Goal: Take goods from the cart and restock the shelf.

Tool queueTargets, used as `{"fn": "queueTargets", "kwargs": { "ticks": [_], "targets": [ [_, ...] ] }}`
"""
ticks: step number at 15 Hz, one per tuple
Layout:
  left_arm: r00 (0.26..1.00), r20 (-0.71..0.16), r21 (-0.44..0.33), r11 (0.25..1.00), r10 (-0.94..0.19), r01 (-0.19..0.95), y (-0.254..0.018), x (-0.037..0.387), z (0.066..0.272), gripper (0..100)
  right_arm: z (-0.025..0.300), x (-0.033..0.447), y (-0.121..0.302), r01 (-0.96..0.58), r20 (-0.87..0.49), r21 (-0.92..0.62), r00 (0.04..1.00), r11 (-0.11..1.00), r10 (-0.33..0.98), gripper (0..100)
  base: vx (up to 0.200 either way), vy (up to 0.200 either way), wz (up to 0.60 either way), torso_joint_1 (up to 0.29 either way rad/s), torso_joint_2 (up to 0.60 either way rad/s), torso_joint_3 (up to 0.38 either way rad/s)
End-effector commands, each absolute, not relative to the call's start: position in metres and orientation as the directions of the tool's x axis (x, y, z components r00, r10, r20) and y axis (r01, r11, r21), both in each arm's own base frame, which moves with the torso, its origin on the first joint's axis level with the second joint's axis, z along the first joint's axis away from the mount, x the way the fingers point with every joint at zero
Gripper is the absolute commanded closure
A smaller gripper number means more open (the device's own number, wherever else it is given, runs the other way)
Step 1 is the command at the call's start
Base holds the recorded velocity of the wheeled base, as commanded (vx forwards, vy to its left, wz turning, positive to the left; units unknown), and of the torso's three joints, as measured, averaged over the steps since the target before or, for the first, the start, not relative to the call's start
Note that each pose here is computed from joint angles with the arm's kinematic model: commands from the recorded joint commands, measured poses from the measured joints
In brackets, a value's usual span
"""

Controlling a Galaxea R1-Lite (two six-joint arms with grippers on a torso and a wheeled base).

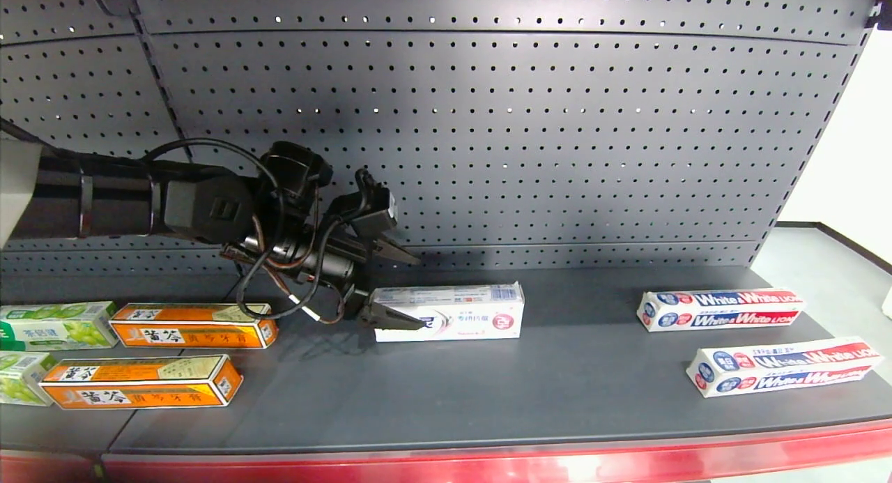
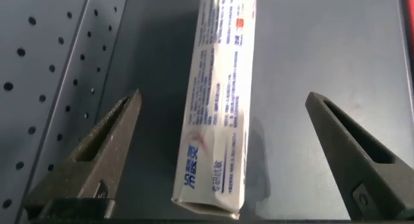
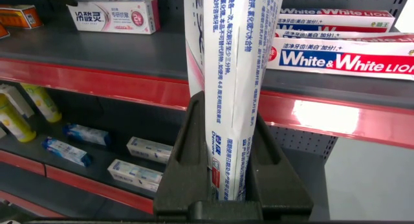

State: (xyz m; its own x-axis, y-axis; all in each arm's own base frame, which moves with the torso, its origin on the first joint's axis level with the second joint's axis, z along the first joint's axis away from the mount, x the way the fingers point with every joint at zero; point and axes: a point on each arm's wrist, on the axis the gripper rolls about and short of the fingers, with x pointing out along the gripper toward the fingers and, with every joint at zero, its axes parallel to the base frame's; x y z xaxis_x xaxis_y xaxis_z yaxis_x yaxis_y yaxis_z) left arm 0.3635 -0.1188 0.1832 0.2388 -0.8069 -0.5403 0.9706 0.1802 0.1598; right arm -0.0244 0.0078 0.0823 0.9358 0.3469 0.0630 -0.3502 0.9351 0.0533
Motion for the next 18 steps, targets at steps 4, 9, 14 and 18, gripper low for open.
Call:
{"fn": "queueTargets", "kwargs": {
  "ticks": [4, 9, 14, 18],
  "targets": [
    [0.254, -0.571, 0.159, 0.198, -0.781, 0.967, -0.119, 0.364, 0.179, 0, 0.082, -0.024, 0.008, -0.350, 0.063, 0.053, 0.936, 0.935, 0.347, 100, 0.000, 0.000, 0.00, 0.000, 0.00, 0.000],
    [0.247, -0.603, 0.139, 0.205, -0.759, 0.969, -0.122, 0.366, 0.171, 0, 0.082, -0.024, 0.008, -0.350, 0.065, 0.053, 0.936, 0.935, 0.347, 100, 0.000, 0.000, 0.00, 0.000, 0.00, 0.000],
    [0.238, -0.613, 0.128, 0.203, -0.753, 0.971, -0.126, 0.369, 0.166, 0, 0.082, -0.024, 0.008, -0.350, 0.065, 0.053, 0.936, 0.935, 0.347, 100, 0.000, 0.000, 0.00, 0.000, 0.00, 0.000],
    [0.236, -0.624, 0.124, 0.204, -0.745, 0.971, -0.129, 0.372, 0.160, 0, 0.082, -0.024, 0.008, -0.350, 0.063, 0.053, 0.936, 0.935, 0.347, 100, 0.000, 0.000, 0.00, 0.000, 0.00, 0.000]
  ]
}}
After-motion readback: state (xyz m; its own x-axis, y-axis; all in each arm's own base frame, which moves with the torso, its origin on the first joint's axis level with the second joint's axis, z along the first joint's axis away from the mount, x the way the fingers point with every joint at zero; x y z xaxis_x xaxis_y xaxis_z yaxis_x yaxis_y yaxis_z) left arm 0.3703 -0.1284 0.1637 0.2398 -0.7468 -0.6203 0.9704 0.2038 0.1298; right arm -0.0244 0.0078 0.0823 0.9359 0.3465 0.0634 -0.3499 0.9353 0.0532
